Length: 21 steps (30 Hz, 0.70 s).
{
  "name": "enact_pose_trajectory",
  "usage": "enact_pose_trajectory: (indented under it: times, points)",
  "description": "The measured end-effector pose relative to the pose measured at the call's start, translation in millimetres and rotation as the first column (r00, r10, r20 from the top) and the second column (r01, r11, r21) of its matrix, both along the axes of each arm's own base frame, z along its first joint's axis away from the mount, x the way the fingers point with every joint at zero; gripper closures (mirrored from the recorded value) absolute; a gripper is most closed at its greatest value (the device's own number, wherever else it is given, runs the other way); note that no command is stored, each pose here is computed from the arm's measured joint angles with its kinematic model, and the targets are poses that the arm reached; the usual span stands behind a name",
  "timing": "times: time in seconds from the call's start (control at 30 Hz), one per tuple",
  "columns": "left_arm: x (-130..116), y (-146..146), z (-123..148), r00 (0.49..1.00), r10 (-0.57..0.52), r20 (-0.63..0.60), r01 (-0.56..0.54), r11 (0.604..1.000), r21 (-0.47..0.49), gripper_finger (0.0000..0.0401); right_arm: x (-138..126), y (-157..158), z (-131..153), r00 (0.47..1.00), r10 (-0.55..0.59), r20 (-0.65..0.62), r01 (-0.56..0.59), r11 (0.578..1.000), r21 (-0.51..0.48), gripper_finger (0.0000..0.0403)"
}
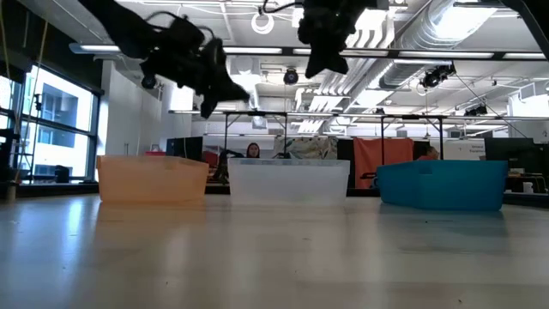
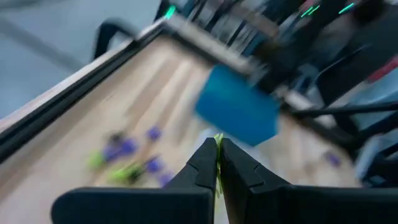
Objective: Sort Halloween decoration
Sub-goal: Put the green spider toy into the transparent bin
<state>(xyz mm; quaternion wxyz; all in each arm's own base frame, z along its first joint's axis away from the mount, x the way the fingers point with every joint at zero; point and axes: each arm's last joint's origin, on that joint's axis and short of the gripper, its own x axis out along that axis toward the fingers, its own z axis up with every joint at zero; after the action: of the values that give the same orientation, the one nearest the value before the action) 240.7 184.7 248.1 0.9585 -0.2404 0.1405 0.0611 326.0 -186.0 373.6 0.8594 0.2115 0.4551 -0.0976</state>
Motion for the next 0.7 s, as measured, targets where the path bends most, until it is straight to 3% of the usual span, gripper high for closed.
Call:
enact_pose_trajectory:
  times: [0.17, 0.37, 0.57, 0.7]
  points:
    - [-1.9, -40.0, 13.1, 0.981, 0.000, 0.196, -0.015, 0.997, 0.073, 0.0401, 7.3, 14.4, 1.3, 0.986, 0.154, 0.067, -0.157, 0.987, 0.046, 0.0403]
    - [17.7, -75.8, 16.9, 0.981, -0.021, 0.193, -0.010, 0.988, 0.156, 0.0401, -4.4, 29.2, 1.7, 0.965, 0.259, 0.037, -0.261, 0.957, 0.129, 0.0403]
    - [29.6, -99.4, 15.6, 0.982, -0.015, 0.188, -0.012, 0.990, 0.138, 0.0401, -44.5, 57.7, -6.3, 0.962, 0.260, 0.085, -0.268, 0.957, 0.108, 0.0403]
    - [31.4, -105.0, 15.8, 0.981, -0.011, 0.192, -0.009, 0.995, 0.102, 0.0401, -79.3, 82.0, -25.9, 0.958, 0.200, 0.204, -0.220, 0.972, 0.079, 0.0403]
